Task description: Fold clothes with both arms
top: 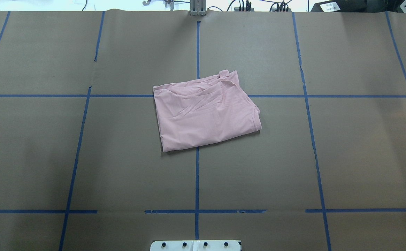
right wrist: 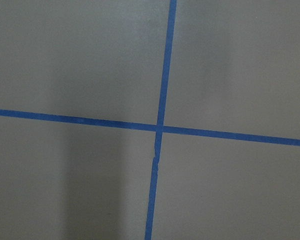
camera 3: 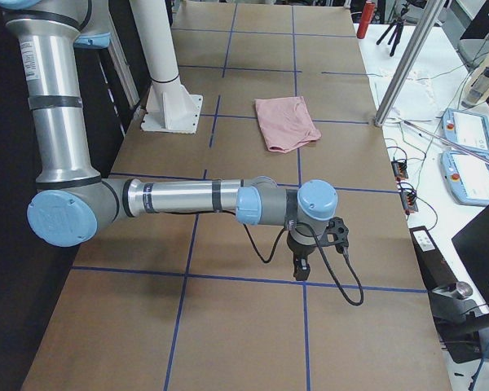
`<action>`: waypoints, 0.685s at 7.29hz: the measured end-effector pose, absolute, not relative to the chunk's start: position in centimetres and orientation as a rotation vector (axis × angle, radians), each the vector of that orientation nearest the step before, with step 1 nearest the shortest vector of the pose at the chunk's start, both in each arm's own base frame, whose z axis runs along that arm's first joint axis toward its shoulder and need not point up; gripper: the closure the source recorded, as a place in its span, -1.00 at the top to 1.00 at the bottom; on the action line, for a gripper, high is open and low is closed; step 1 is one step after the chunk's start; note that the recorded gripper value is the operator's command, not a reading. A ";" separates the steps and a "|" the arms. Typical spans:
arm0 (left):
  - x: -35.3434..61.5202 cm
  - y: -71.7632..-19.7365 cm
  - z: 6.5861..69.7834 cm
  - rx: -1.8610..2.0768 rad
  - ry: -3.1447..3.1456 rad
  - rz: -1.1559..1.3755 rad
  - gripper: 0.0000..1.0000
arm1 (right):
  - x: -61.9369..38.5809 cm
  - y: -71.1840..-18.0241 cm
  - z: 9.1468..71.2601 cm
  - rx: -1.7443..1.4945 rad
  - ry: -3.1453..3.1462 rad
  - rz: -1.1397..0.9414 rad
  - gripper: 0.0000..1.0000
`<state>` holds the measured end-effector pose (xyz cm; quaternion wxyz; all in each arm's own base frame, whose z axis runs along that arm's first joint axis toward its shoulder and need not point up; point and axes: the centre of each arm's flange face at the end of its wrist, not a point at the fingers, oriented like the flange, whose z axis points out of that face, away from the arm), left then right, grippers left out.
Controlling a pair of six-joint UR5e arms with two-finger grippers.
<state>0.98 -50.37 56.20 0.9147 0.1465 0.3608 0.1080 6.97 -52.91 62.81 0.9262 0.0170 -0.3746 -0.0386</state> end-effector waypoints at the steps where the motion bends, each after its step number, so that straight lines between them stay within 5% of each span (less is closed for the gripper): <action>1: 1.1 -50.7 58.0 0.279 0.750 0.217 1.00 | 7.1 -52.5 63.1 0.029 -0.768 -0.071 1.00; 5: 0.9 -50.5 61.2 0.178 0.744 0.192 1.00 | 6.8 -51.6 63.4 0.009 -0.774 -0.016 1.00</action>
